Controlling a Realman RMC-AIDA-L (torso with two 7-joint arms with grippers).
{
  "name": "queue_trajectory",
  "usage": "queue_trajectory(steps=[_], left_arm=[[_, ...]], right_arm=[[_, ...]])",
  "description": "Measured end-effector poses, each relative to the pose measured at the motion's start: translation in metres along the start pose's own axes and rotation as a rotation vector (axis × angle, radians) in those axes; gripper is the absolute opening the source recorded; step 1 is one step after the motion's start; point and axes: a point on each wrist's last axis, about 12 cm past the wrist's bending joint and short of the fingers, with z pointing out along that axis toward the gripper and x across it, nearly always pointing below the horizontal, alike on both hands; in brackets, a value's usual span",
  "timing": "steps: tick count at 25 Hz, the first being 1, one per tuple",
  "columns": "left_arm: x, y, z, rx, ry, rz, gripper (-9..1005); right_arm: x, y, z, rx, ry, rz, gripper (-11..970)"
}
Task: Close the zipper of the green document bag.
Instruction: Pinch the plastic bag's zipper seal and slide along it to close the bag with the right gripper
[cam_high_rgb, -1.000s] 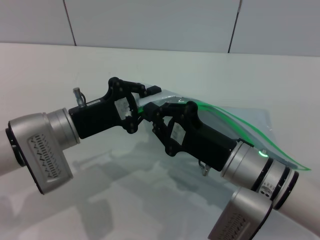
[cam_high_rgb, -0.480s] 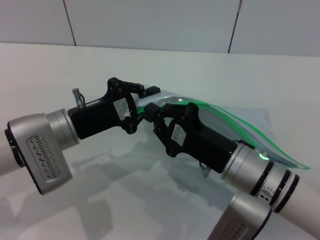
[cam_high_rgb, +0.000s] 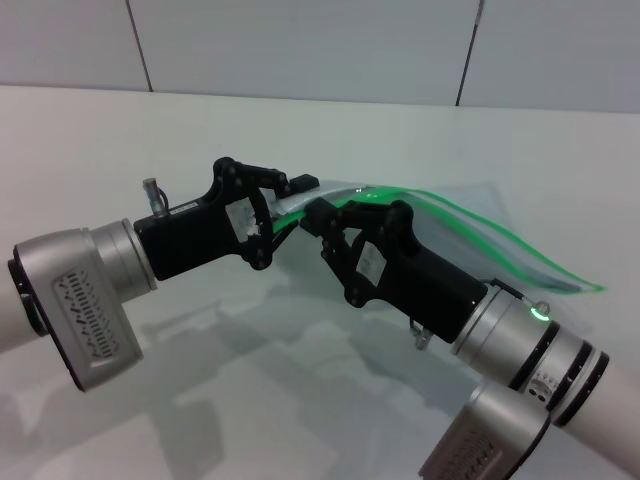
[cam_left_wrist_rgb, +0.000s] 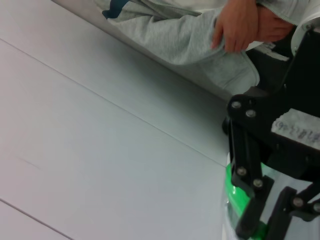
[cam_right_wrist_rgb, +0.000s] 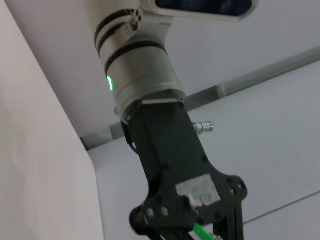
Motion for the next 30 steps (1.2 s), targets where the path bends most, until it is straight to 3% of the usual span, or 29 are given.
queue_trajectory(steps=[30], left_arm=[[-0.002, -0.006, 0.000, 0.033, -0.008, 0.009, 54]], right_arm=[[0.018, -0.004, -0.008, 0.045, 0.121, 0.027, 93]])
